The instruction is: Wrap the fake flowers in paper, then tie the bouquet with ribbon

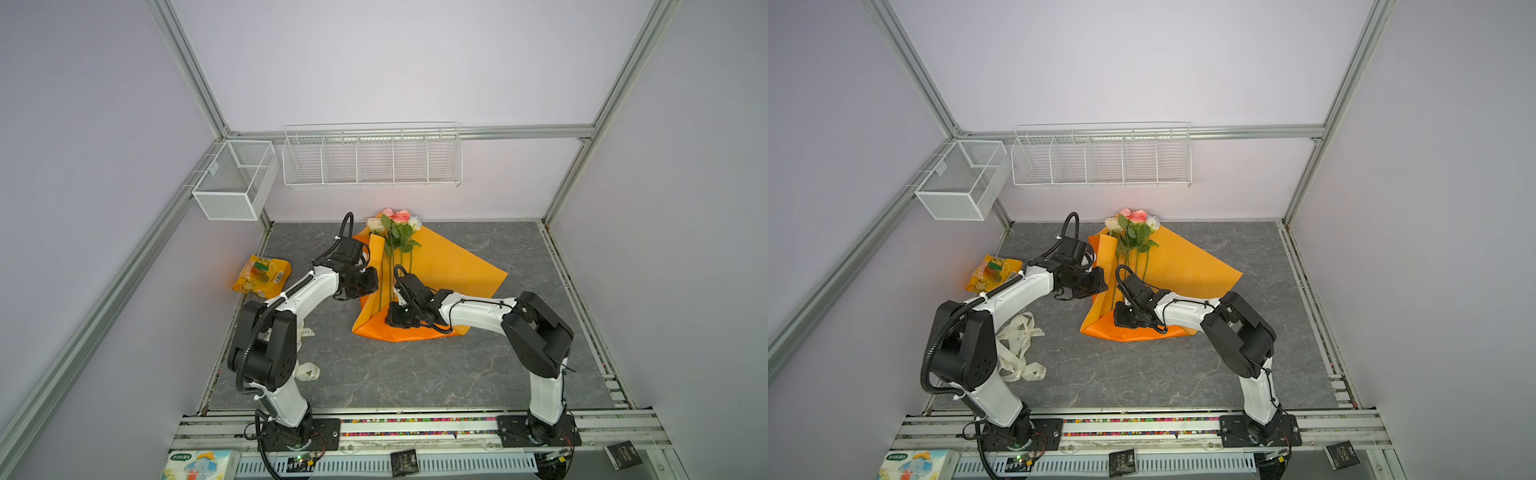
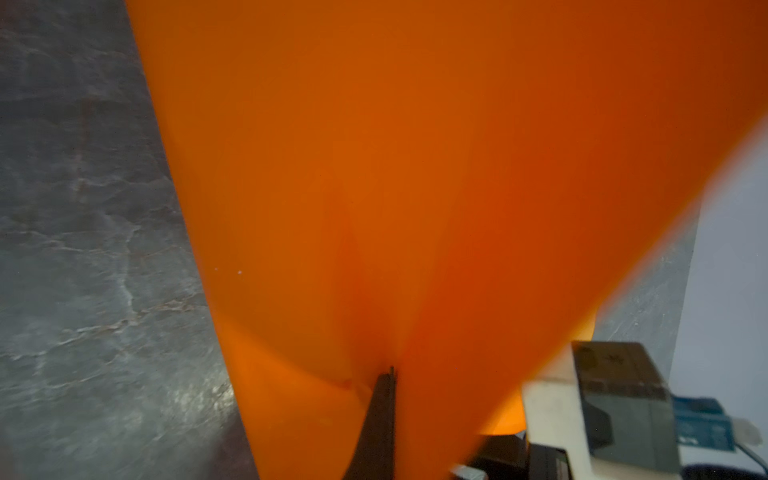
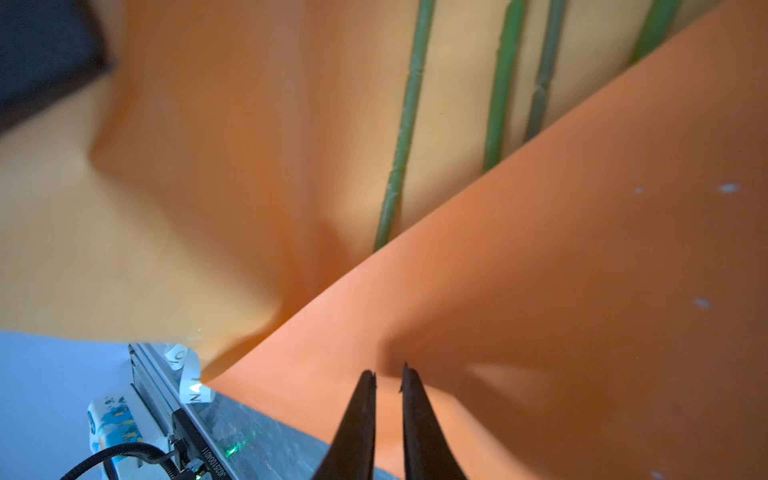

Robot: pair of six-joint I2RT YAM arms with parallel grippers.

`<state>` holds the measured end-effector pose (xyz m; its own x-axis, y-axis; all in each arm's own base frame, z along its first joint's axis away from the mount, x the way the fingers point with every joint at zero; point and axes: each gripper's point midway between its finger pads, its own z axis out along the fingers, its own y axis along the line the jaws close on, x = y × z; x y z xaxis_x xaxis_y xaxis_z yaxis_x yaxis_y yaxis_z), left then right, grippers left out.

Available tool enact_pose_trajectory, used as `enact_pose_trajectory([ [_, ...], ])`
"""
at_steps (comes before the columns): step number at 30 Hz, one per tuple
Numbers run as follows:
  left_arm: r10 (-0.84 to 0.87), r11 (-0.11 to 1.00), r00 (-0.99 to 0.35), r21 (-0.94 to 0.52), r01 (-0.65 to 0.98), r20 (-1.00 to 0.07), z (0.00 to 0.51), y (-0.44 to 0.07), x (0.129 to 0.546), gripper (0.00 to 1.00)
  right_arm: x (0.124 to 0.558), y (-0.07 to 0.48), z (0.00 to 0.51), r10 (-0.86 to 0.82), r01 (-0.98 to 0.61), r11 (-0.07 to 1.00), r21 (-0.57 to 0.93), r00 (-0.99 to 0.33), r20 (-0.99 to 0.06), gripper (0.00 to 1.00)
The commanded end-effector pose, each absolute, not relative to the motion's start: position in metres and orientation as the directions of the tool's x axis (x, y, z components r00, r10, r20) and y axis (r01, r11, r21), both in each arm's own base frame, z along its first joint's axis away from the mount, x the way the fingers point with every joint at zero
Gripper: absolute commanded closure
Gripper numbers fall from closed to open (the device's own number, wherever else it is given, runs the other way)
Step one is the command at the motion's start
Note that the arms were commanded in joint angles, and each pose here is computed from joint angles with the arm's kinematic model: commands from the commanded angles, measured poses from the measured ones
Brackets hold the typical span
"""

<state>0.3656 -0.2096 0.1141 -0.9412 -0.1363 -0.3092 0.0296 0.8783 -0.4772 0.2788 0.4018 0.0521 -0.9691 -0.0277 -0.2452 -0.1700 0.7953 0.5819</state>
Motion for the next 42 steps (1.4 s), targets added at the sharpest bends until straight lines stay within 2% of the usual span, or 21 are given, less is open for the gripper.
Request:
enact_pose_trajectory([
  [1, -0.178, 0.896, -0.926, -0.443, -0.013, -0.332, 0.122, -0.192, 0.357, 1.0, 0.271, 0.409, 0.058, -0.06, -0.202, 0.784, 0.586, -0.966, -0.252, 0.83],
  [5, -0.204, 0.898, -0.918, -0.439, -0.037, -0.341, 0.126, -0.183, 0.352, 1.0, 0.259, 0.42, 0.059, -0.115, -0.246, 0.759, 0.603, -0.962, -0.248, 0.84],
  [11, -0.225, 0.905, -0.914, -0.421, -0.068, -0.337, 0.123, -0.173, 0.349, 1.0, 0.248, 0.399, 0.019, -0.117, -0.178, 0.853, 0.49, -0.981, -0.153, 0.86],
  [15, -0.255, 0.912, -0.898, -0.399, -0.099, -0.359, 0.129, -0.158, 0.343, 1.0, 0.242, 0.399, 0.009, -0.133, -0.178, 0.85, 0.495, -0.983, -0.126, 0.86],
  [20, -0.274, 0.896, -0.902, -0.429, -0.114, -0.333, 0.131, -0.151, 0.331, 1.0, 0.235, 0.388, -0.009, -0.151, -0.165, 0.884, 0.437, -0.986, -0.066, 0.86],
  [25, -0.282, 0.886, -0.907, -0.448, -0.122, -0.311, 0.137, -0.15, 0.322, 1.0, 0.232, 0.392, 0.003, -0.169, -0.194, 0.854, 0.482, -0.981, -0.096, 0.85],
  [31, -0.289, 0.892, -0.912, -0.427, -0.146, -0.291, 0.124, -0.146, 0.317, 1.0, 0.239, 0.418, 0.062, -0.201, -0.277, 0.777, 0.565, -0.96, -0.194, 0.82],
  [38, -0.319, 0.883, -0.897, -0.439, -0.166, -0.304, 0.122, -0.143, 0.313, 1.0, 0.218, 0.427, 0.066, -0.225, -0.28, 0.759, 0.588, -0.96, -0.167, 0.83],
  [42, -0.314, 0.885, -0.9, -0.437, -0.162, -0.302, 0.121, -0.143, 0.313, 1.0, 0.212, 0.426, 0.043, -0.238, -0.252, 0.789, 0.559, -0.966, -0.099, 0.84],
])
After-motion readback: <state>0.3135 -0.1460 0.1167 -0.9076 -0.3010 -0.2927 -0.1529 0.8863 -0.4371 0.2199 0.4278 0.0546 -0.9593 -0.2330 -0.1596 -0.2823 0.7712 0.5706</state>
